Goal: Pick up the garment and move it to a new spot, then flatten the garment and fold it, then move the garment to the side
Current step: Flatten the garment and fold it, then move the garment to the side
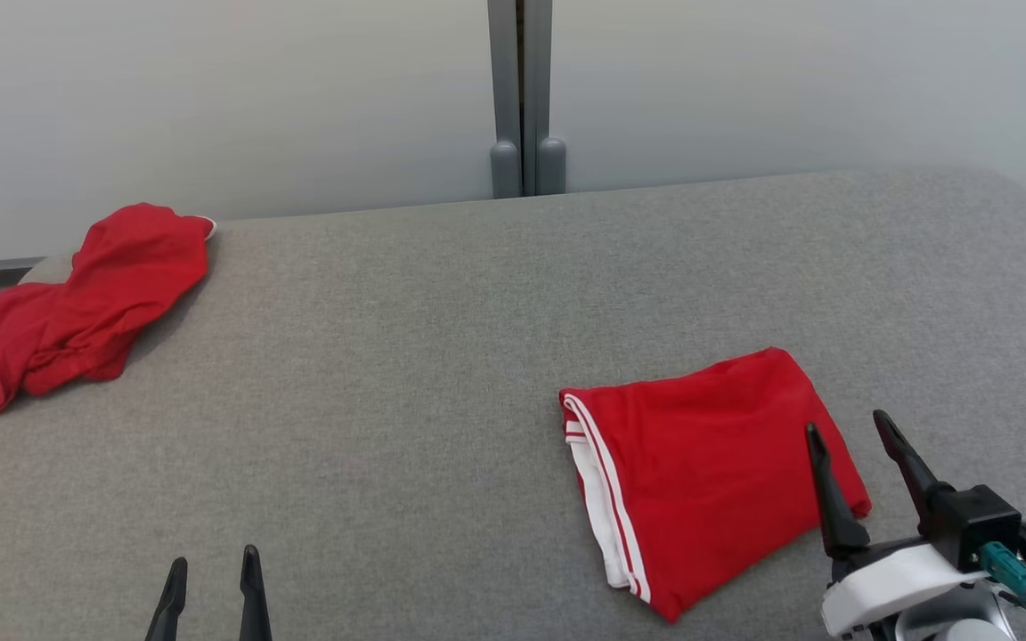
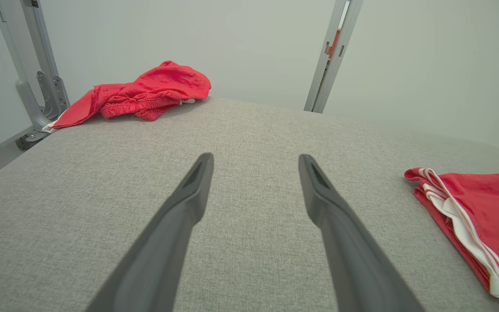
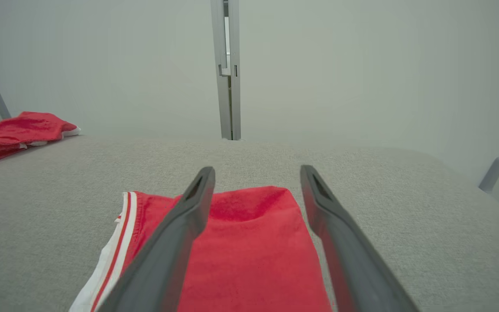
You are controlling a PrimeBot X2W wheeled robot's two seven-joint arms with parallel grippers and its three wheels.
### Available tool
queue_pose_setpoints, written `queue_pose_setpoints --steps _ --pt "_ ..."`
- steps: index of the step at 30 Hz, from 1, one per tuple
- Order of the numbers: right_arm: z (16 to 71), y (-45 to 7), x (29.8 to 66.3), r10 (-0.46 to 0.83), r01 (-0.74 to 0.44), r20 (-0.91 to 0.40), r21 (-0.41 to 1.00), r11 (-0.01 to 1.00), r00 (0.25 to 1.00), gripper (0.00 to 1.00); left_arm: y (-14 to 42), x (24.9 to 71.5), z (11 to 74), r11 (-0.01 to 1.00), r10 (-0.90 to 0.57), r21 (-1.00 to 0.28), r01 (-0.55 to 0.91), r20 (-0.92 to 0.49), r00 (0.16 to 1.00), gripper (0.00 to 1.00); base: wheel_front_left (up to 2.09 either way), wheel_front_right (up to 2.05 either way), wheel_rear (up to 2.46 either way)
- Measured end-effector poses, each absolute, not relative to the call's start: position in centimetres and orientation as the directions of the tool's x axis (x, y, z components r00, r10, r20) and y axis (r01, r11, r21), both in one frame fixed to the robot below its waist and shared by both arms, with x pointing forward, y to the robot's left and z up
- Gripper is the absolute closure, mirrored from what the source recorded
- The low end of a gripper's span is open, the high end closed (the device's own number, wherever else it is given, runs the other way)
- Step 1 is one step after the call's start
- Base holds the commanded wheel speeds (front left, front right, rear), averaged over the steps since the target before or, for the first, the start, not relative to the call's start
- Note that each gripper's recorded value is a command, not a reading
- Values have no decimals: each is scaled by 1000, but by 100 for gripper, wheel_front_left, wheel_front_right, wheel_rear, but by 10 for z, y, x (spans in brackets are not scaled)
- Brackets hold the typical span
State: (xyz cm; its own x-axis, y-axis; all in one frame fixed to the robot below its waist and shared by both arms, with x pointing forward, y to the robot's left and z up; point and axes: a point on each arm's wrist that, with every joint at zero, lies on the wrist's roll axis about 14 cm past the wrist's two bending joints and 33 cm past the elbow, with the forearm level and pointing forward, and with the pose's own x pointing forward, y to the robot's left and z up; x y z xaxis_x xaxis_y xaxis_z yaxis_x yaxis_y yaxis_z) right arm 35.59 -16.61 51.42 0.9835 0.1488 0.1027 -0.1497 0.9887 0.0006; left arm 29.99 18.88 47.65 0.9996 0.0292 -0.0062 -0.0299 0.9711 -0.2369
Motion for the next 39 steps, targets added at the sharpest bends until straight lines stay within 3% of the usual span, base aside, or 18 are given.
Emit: queue_pose_setpoints --steps 6,17,23,28,33,39 --pt "497 -183 348 98 -99 49 15 995 994 0 187 295 471 971 23 -239 -28 -25 999 0 0 0 0" --pt "488 -180 349 108 -109 22 15 994 994 0 186 294 467 968 23 -247 -32 -41 999 0 0 0 0" --pt "499 -183 373 108 -110 50 43 993 993 0 184 296 462 968 16 -248 -30 -57 998 0 0 0 0" --pt "474 -189 405 139 -140 -202 9 990 969 0 180 306 461 968 0 -250 -15 -62 998 0 0 0 0" --pt "441 -201 425 137 -175 -470 -39 984 872 0 178 317 456 967 -9 -256 -12 -79 997 0 0 0 0" --pt "409 -201 439 118 -195 -617 -59 979 778 0 182 325 449 963 6 -266 -32 -101 995 0 0 0 0"
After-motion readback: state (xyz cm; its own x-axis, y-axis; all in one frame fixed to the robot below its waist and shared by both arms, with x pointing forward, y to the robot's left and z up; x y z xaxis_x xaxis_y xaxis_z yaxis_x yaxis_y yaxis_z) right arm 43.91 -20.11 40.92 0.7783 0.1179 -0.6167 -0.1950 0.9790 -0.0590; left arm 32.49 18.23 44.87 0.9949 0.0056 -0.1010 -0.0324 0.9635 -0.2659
